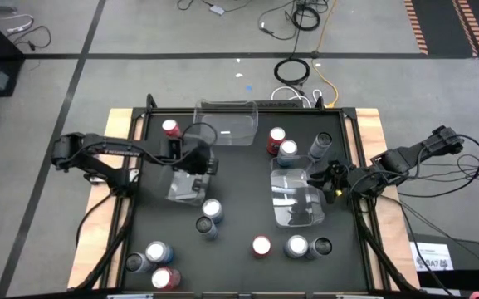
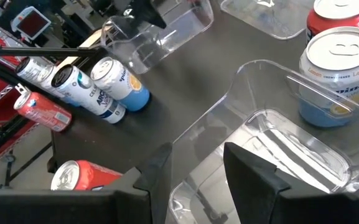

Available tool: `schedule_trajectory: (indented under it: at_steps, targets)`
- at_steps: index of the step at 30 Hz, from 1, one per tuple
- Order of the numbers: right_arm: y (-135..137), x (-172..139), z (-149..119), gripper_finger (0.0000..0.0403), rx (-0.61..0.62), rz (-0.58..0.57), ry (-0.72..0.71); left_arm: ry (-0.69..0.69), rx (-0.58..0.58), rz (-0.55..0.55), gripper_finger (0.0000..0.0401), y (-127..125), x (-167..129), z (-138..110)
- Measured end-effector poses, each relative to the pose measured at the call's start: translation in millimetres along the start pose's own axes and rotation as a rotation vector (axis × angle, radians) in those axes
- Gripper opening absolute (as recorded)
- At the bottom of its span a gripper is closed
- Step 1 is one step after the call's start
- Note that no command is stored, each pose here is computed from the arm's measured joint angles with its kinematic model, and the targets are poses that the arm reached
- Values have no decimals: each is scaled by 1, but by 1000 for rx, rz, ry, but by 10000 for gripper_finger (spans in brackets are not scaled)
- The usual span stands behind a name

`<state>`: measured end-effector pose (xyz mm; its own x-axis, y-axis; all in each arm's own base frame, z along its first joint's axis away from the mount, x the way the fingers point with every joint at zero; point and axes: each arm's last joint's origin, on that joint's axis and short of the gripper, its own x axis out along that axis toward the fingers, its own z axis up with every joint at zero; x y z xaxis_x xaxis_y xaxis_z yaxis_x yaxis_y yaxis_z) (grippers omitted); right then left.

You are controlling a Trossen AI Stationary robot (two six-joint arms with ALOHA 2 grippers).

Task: Sort soda cans
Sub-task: Move the left transparent bin to the center of the table

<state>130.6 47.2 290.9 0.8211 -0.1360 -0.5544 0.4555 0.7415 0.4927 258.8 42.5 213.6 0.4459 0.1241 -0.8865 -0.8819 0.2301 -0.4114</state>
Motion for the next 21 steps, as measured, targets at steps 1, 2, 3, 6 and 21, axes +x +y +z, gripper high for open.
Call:
schedule_trajectory:
  at_steps: [1, 2, 3, 6, 21]
  targets:
    - [0, 0, 0, 137, 0, 0, 0, -8, -8, -8, 12, 0, 0, 2]
    - [0, 0, 0, 137, -2, 0, 1, -15, -15, -16, 12, 0, 0, 5]
    - [0, 0, 0, 137, -2, -1, 0, -22, -22, -21, 12, 0, 0, 7]
    - [0, 0, 0, 137, -3, -1, 1, -39, -40, -38, 12, -1, 0, 10]
    - [-1, 0, 0, 137, -19, -5, 5, 14, -46, -28, 12, -24, 34, 6]
